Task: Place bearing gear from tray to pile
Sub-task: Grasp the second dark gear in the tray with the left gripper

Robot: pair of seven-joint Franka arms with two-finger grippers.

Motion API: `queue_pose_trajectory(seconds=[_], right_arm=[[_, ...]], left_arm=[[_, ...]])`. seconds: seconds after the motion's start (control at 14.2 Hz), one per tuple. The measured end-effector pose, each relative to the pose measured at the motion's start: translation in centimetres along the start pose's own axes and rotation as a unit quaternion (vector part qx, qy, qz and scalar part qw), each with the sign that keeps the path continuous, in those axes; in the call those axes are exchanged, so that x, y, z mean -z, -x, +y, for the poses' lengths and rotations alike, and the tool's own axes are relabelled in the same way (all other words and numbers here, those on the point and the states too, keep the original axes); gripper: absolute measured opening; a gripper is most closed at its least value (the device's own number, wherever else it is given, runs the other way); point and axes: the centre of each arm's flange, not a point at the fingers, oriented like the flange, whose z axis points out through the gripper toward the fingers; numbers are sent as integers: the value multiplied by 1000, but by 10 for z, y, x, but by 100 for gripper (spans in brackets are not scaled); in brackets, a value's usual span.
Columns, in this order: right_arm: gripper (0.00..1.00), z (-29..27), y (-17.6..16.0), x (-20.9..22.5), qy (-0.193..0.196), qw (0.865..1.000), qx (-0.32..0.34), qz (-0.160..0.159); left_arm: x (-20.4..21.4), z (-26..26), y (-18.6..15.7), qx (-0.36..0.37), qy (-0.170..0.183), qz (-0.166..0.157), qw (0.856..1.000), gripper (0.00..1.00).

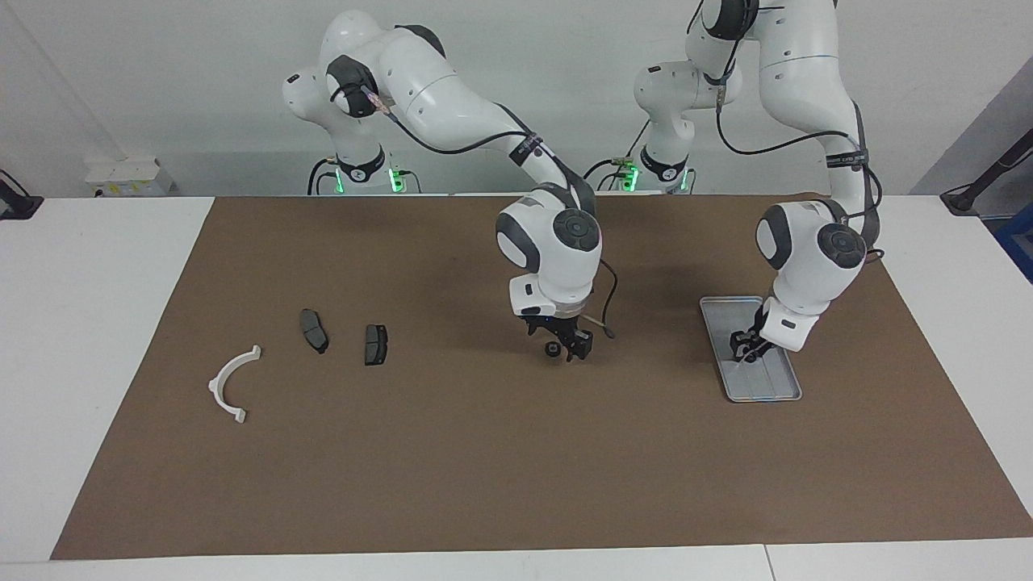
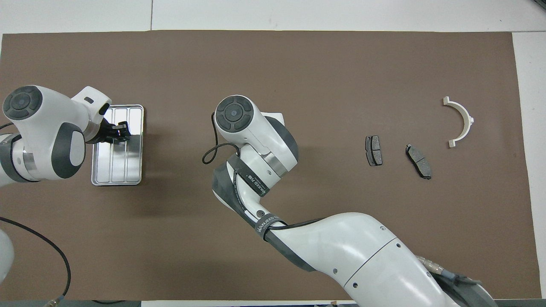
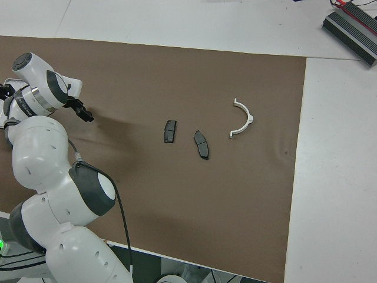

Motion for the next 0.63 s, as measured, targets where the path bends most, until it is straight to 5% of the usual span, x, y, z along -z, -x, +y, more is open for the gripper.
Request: queue_pose_trajectory(seconds=[0.28, 0.63], right_arm=[[90, -1, 2, -3, -3, 1000, 1, -2], [90, -3, 9, -13, -6, 1000, 6, -4]], left_arm=[[0, 0, 0, 1, 0, 2, 1000, 48], [0, -1, -1, 2, 1, 8, 1000, 50]])
